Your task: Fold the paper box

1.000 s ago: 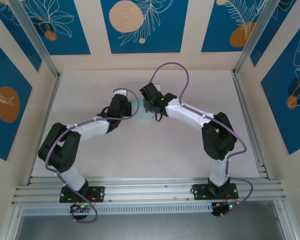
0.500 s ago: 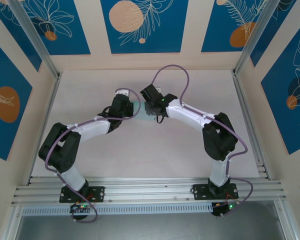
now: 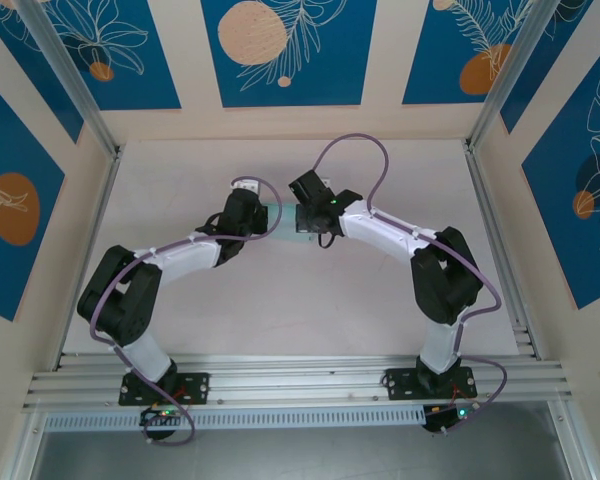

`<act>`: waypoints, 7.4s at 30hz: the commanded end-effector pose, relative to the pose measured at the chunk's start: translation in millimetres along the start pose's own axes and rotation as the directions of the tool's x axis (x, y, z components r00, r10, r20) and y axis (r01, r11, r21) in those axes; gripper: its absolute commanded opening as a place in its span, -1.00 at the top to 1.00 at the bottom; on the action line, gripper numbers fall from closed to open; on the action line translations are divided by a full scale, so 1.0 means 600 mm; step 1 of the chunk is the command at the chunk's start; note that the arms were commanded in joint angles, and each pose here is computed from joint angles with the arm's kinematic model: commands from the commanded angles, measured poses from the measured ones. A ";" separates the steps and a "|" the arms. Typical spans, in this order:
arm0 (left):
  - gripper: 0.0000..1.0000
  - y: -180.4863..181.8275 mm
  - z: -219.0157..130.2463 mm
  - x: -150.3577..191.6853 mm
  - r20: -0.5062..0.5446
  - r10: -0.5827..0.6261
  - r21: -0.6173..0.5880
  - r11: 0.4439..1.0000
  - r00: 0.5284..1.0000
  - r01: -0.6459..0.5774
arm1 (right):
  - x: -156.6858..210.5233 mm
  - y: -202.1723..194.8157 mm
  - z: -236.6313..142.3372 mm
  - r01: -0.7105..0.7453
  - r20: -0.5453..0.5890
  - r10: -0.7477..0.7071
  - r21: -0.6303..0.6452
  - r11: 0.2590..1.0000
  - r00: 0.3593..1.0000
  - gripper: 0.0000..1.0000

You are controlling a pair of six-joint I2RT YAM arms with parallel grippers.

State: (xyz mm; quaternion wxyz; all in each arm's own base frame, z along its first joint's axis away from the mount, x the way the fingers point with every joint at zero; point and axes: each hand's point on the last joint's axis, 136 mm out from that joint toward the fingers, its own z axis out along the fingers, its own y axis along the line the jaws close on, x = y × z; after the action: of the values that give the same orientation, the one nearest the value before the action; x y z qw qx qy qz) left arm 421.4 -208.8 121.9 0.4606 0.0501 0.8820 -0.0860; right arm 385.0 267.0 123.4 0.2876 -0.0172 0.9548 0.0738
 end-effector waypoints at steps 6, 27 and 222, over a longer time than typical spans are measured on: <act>1.00 -0.029 -0.002 0.160 -0.306 0.096 0.097 0.993 0.947 -0.069 | -0.017 0.077 -0.029 -0.020 0.016 0.024 -0.222 0.975 1.000 0.96; 1.00 -0.013 -0.001 0.162 -0.288 0.082 0.052 0.996 0.954 -0.070 | 0.004 0.046 -0.045 0.066 0.022 -0.064 -0.141 0.988 0.998 -0.08; 0.13 0.033 -0.064 0.291 -0.359 -0.255 0.057 0.954 0.898 0.294 | 0.226 -0.058 0.152 -0.369 -0.339 0.271 -0.272 0.889 0.901 0.34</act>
State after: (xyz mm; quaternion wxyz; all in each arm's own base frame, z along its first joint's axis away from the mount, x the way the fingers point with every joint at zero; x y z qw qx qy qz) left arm 339.3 -233.1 105.9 0.4158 -0.0098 0.8435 -0.3398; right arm 409.5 282.5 103.2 0.3277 0.0567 0.8634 0.3794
